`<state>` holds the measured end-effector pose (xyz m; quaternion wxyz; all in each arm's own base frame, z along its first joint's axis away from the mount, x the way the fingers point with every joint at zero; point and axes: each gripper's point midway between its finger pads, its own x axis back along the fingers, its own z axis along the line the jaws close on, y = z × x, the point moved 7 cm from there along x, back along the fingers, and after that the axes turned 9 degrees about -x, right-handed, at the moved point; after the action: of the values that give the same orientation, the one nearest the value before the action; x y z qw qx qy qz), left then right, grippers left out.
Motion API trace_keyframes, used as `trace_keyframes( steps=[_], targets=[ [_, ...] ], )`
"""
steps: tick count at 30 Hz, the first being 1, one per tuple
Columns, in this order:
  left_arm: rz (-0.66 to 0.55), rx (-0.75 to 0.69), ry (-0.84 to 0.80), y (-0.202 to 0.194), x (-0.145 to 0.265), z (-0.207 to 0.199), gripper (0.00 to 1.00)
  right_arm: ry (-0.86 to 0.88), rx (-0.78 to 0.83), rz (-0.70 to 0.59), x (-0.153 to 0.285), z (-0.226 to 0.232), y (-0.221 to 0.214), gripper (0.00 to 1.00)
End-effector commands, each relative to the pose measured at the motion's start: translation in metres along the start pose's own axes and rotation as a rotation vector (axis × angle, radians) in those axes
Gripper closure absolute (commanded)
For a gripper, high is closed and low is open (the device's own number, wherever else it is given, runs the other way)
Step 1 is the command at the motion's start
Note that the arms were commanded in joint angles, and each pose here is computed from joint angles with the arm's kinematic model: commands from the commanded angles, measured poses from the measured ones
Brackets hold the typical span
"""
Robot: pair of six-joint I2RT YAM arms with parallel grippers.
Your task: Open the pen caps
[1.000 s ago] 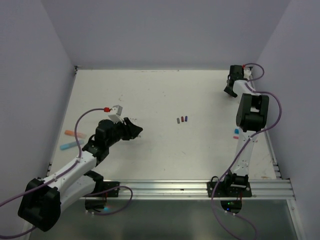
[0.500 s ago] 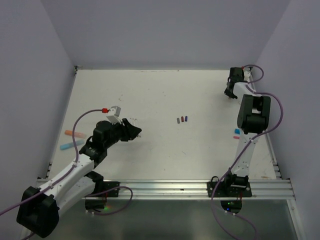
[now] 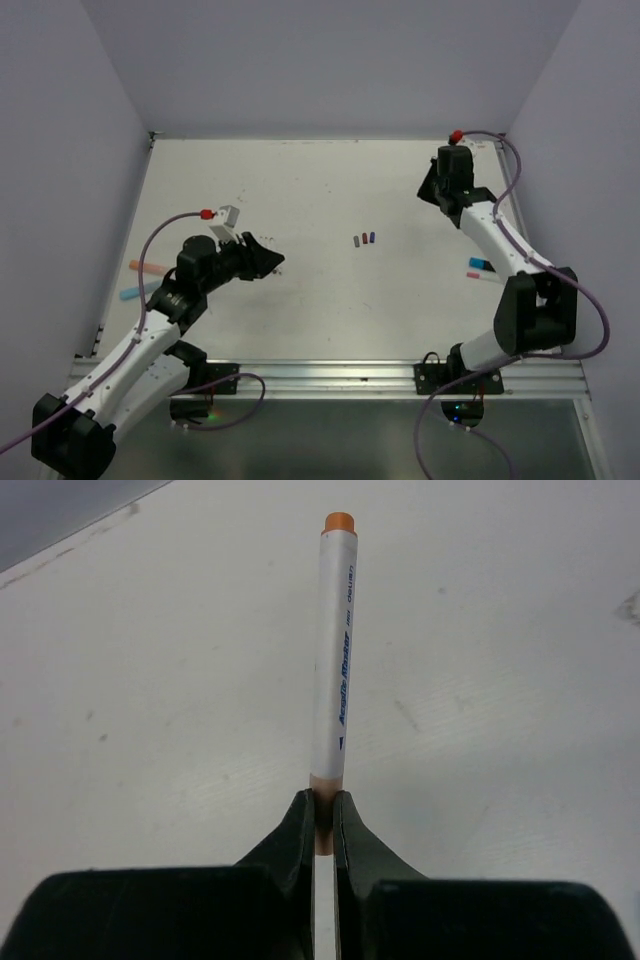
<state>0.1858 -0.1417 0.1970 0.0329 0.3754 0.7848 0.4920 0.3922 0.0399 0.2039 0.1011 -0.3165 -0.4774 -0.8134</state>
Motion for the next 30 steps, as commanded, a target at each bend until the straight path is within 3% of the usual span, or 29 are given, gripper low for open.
trace_keyframes(
  steps=[1,7,13,20,30],
  targets=[
    [0.02,0.015,-0.083,0.013,0.004,-0.017,0.51,0.176,0.001,0.153,0.045,0.013,-0.044,1.0],
    [0.084,0.057,-0.28,0.023,-0.01,-0.04,0.51,0.481,0.086,0.3,0.126,0.013,-0.103,1.0],
    [0.117,0.161,-0.356,0.025,-0.028,-0.046,0.5,0.629,0.19,0.392,0.176,0.01,-0.131,1.0],
    [0.124,0.204,-0.416,0.025,-0.053,-0.069,0.48,0.714,0.271,0.486,0.196,0.014,-0.16,1.0],
    [0.139,0.261,-0.466,0.011,-0.077,-0.094,0.48,0.781,0.282,0.512,0.209,0.023,-0.179,1.0]
  ],
)
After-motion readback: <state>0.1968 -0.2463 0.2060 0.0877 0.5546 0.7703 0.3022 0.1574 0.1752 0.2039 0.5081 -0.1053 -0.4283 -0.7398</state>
